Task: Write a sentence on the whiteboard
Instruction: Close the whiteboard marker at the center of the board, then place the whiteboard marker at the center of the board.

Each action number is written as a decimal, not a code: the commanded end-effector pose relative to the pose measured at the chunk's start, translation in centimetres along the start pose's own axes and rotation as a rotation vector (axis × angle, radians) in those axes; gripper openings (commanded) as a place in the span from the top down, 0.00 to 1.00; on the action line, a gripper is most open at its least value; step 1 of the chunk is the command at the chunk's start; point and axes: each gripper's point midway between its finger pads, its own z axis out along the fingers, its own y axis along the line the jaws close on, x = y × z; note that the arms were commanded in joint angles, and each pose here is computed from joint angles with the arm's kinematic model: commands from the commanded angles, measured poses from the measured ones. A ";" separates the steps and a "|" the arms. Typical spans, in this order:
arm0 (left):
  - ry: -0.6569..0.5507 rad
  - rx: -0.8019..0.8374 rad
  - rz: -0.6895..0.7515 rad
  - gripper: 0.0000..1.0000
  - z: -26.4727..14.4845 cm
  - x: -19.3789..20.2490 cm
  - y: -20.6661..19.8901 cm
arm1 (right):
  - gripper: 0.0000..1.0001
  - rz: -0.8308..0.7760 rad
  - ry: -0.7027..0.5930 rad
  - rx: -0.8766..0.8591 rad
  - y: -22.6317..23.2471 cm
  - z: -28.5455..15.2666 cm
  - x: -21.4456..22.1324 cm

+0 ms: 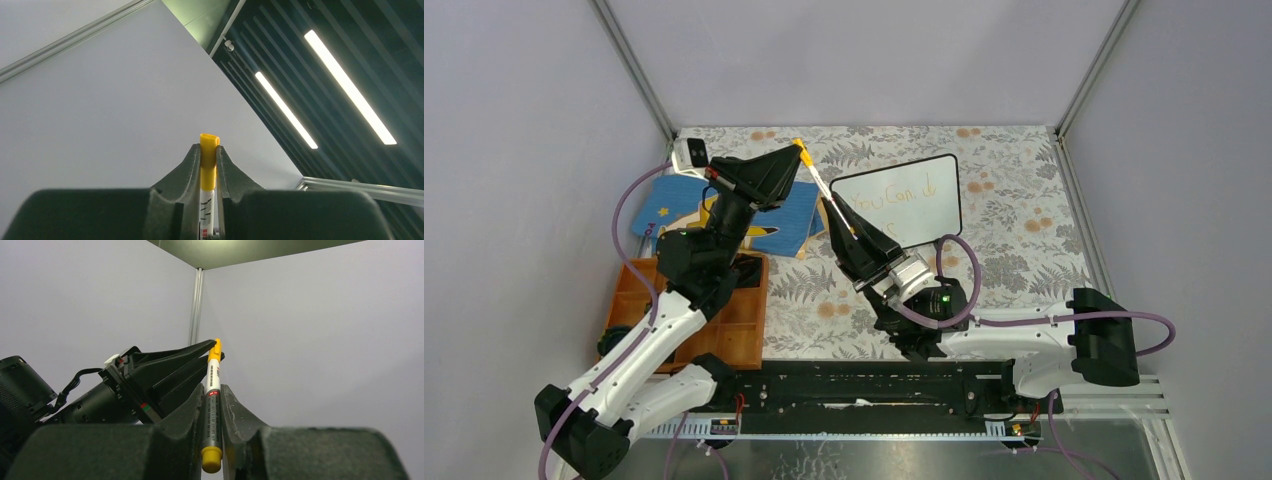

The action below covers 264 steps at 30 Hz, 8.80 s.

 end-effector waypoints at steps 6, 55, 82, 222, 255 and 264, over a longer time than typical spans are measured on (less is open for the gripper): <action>0.053 0.028 0.026 1.00 -0.6 1.1 -1.0 | 1.00 0.040 -0.083 0.117 -2.4 1.2 -2.7; 0.070 0.022 0.079 0.52 -0.7 1.4 -1.7 | 1.00 0.050 -0.109 0.113 -2.3 1.7 -3.3; 0.042 0.007 0.224 0.32 1.3 0.4 -2.3 | 1.00 0.147 -0.074 0.009 -2.2 -0.4 -3.9; 0.621 -0.161 0.787 1.00 -8.4 8.2 3.7 | 0.27 0.388 0.902 -0.382 2.3 -12.5 3.3; 0.686 -0.138 0.659 1.00 -10.4 10.5 5.6 | 0.53 0.756 0.812 -0.326 4.1 -10.5 5.8; 0.683 -0.145 0.657 1.00 -10.5 10.5 6.1 | 0.64 0.781 0.829 -0.326 4.5 -10.6 6.6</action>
